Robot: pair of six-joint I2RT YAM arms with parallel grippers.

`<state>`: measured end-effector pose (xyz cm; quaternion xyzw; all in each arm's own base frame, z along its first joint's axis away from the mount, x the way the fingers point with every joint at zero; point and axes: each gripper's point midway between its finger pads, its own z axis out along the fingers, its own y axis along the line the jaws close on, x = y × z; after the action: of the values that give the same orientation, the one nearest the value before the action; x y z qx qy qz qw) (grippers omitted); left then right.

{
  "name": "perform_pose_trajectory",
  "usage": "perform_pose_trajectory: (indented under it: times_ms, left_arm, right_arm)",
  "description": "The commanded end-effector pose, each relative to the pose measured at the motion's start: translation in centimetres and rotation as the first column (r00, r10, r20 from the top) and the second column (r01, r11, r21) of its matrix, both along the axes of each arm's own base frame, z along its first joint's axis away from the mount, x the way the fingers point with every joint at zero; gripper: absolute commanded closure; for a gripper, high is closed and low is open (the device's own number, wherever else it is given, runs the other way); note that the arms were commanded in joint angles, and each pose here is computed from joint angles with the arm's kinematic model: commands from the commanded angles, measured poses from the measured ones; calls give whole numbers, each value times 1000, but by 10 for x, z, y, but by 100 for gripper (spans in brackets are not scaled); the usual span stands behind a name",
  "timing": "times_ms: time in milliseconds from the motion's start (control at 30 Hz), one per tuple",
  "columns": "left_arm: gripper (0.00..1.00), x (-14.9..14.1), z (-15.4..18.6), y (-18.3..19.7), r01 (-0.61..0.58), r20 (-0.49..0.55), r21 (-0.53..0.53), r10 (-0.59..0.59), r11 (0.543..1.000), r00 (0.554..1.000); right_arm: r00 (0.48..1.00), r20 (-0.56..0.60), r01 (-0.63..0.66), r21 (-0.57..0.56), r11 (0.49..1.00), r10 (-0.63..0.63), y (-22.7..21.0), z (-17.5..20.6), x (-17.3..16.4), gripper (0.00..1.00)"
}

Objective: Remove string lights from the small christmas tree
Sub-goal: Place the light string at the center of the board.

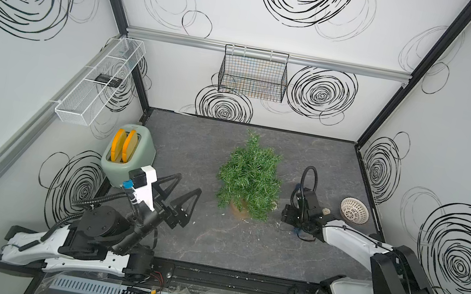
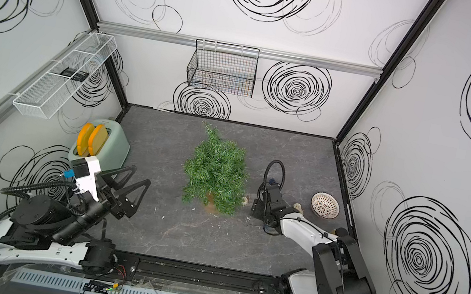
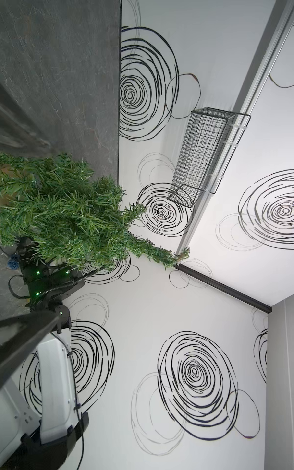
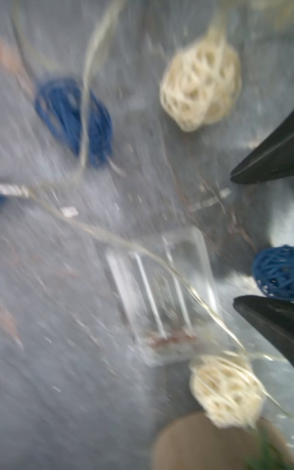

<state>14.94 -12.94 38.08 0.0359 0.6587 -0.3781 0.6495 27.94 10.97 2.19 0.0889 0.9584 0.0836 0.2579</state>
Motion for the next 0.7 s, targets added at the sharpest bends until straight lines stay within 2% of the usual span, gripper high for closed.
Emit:
perform_pose_trajectory:
  times_ms: [0,267,400,467,500,533,667]
  left_arm:
    - [4,2,2,6,-26,-11,-39,25,999,1000]
    - [4,4,-1,3,-38,-15,-17,38,999,999]
    - [4,5,1,3,-46,-12,-15,46,999,999]
    - [4,6,2,4,-54,-10,-10,54,998,998]
    - [4,7,2,5,-62,-11,-8,61,998,998]
    - [4,8,2,6,-70,-10,-6,70,997,997]
    - [4,12,2,9,-122,4,8,122,992,992]
  right_arm:
    - [988,-27,148,-68,987,-150,-30,-8,-3,26]
    - [961,35,278,-83,957,-276,-60,8,7,26]
    - [968,105,233,-32,972,-229,-52,35,17,25]
    - [965,170,206,-4,979,-202,-45,58,19,21]
    - [960,210,189,11,982,-187,-42,72,20,7]
    - [955,247,161,29,987,-163,-39,84,20,2]
    - [915,374,129,85,988,-151,-39,119,16,3]
